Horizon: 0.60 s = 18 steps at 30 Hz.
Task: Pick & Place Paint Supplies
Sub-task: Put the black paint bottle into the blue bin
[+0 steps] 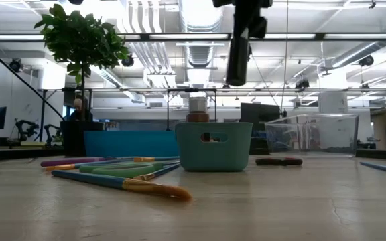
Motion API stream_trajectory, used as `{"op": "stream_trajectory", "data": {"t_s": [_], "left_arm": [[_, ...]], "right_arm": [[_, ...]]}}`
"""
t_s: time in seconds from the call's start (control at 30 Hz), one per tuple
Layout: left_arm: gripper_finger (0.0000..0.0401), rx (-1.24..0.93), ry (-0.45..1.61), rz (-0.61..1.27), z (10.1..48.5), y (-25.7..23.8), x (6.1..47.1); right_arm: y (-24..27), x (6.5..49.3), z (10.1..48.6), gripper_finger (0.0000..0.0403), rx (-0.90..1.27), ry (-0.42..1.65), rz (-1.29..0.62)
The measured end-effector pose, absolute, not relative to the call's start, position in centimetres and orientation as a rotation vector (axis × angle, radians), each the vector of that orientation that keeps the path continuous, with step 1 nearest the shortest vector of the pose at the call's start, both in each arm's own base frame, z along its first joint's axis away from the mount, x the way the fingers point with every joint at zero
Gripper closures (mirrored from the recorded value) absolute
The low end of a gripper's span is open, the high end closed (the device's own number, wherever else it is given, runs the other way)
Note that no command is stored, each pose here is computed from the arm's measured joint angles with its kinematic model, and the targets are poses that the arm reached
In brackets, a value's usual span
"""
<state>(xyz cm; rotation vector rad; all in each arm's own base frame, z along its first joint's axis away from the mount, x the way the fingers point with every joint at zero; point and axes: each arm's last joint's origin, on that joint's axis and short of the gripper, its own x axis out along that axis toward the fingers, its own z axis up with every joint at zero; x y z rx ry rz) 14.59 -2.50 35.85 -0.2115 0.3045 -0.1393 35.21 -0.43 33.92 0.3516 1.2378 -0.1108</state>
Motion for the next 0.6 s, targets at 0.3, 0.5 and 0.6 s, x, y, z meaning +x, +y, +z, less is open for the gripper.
{"op": "stream_trajectory", "data": {"t_s": [0.3,0.5,0.6], "left_arm": [[0.0260,-0.212,0.304,-0.140,35.9,-2.5,14.6],[0.0260,-0.212,0.306,-0.139,35.8,-2.5,14.6],[0.0260,-0.212,0.306,-0.139,35.8,-2.5,14.6]], "right_arm": [[-0.6,37.6,32.4,0.0293,0.280,1.288,-0.067],[-0.9,38.0,31.4,0.0293,0.277,1.319,-0.081],[-0.9,38.2,30.6,0.0293,0.259,1.336,-0.089]]}}
